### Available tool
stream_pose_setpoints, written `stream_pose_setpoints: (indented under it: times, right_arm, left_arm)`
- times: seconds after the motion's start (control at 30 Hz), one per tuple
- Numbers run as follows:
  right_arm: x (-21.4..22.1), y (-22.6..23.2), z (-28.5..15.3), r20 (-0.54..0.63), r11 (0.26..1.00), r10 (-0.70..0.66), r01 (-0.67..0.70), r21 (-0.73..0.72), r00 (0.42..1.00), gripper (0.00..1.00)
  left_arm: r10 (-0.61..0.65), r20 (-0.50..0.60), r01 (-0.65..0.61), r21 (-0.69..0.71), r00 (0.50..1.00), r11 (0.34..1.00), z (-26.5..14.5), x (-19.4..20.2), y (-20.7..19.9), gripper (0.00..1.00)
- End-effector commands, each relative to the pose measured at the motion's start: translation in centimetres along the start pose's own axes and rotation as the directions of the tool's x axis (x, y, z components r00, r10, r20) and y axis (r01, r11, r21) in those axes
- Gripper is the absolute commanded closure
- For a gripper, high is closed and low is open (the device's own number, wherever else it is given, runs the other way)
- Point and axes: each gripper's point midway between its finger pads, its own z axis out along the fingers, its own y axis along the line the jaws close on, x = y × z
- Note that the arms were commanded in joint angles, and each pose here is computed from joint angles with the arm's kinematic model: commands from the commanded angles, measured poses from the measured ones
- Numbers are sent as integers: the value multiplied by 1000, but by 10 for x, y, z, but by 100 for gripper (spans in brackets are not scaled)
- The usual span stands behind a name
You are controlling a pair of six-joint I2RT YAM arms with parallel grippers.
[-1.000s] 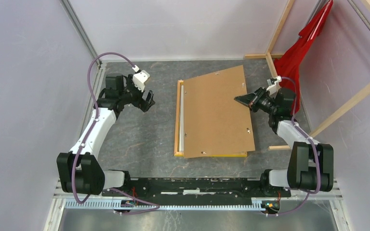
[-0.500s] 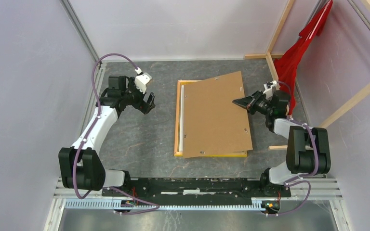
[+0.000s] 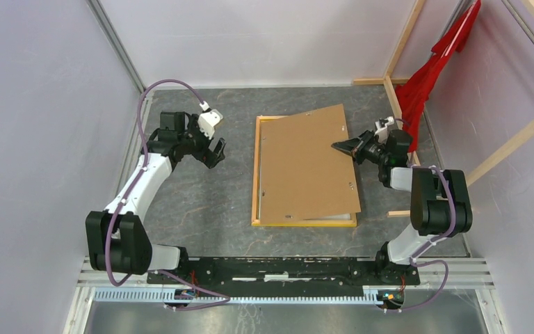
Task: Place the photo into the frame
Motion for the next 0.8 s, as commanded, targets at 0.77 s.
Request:
stream_pose_setpoints:
  times: [0.77]
  right_arm:
    - [-19, 21, 17, 16, 995, -54, 55, -86, 998, 100]
  left_arm:
    - [49, -51, -49, 9, 997, 999, 2, 14, -3, 0]
